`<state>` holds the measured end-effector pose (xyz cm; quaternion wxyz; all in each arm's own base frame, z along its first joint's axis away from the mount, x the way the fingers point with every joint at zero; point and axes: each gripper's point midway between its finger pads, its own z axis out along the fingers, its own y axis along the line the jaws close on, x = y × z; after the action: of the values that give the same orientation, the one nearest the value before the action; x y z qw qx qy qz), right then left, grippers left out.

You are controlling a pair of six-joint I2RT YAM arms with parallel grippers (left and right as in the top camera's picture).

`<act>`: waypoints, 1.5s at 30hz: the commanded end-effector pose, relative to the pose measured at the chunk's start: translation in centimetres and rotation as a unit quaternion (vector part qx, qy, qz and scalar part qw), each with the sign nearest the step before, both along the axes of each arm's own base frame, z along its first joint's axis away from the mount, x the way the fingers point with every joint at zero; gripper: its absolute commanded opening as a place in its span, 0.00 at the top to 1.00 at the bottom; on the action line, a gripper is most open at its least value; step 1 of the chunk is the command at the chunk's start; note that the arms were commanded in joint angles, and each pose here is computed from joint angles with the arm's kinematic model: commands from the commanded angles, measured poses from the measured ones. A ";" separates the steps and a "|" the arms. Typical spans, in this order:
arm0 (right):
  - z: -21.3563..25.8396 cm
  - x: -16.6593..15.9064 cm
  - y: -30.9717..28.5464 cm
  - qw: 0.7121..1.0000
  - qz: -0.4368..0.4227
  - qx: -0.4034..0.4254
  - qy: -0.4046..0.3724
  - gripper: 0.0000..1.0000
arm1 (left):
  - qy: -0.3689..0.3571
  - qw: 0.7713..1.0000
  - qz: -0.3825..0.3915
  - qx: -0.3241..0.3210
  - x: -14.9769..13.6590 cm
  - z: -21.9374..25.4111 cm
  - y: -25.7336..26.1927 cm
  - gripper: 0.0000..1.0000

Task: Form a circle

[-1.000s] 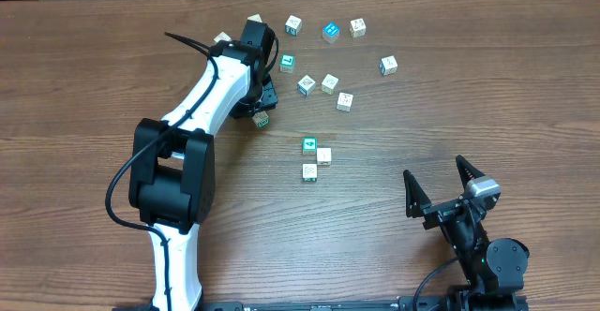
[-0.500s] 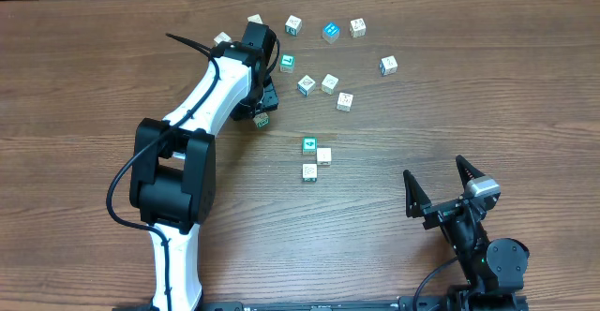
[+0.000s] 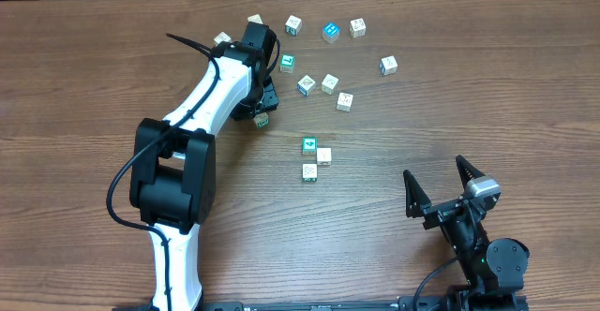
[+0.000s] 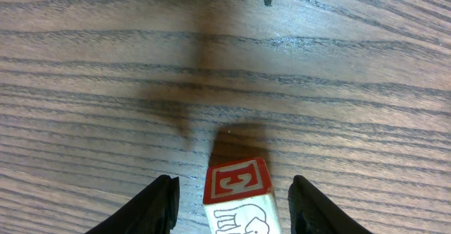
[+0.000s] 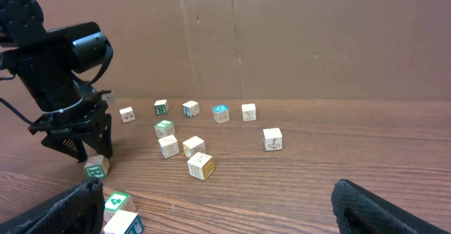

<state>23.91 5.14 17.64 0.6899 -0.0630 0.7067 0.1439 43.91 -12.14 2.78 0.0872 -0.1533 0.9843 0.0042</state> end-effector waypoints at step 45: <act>-0.1 0.1 -0.2 1.000 -0.005 -0.002 -0.003 0.00 | 0.010 1.000 0.003 -0.001 -0.4 -1.0 -0.3 0.50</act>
<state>23.91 5.16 17.64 0.6898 -0.0634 0.7066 0.1441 43.91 -12.17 2.78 0.0871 -0.1533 0.9843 0.0036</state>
